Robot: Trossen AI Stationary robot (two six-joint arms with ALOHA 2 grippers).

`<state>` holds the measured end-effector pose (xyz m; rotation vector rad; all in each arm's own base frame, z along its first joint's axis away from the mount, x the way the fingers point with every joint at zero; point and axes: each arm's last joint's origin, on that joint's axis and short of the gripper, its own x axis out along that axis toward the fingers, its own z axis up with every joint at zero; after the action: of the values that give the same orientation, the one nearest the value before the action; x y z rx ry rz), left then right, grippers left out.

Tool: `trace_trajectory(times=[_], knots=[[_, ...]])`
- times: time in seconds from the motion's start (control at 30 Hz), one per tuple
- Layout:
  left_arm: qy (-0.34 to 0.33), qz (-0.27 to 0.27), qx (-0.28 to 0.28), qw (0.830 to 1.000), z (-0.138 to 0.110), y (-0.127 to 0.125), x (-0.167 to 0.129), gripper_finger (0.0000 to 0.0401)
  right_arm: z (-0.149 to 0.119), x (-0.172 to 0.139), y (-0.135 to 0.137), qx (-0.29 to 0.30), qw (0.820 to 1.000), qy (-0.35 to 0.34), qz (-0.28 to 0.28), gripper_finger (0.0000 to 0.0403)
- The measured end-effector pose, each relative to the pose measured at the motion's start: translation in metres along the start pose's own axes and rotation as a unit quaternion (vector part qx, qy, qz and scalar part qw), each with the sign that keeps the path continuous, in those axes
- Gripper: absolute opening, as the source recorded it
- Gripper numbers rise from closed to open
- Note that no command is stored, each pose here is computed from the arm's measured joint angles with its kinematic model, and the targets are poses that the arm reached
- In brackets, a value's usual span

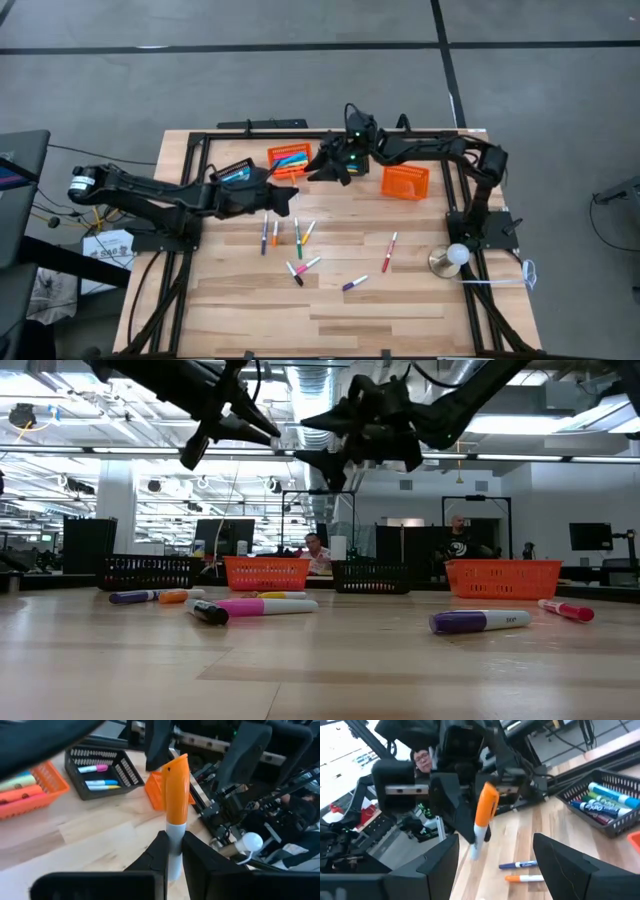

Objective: Pick & Place Markers
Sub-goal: Put the bottom small orange highlighter pen into the right black bin

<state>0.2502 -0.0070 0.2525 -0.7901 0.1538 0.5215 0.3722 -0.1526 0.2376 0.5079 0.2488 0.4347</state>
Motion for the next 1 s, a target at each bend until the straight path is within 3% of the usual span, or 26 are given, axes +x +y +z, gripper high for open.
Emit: trace_trajectory(times=[0.3,0.63,1.0], knots=[[-0.009,0.011,0.003,1.000,0.007,0.006,0.004,0.0032,0.011,0.021,0.016,-0.024,1.000,-0.013,-0.001,0.0245],[-0.004,-0.002,0.012,1.000,0.009,0.005,0.005,0.0032,0.012,0.022,0.013,-0.011,0.996,-0.032,-0.077,0.0245],[-0.008,-0.003,0.009,1.000,0.011,0.006,0.005,0.0032,0.008,0.034,0.022,-0.019,0.996,-0.030,-0.077,0.0245]])
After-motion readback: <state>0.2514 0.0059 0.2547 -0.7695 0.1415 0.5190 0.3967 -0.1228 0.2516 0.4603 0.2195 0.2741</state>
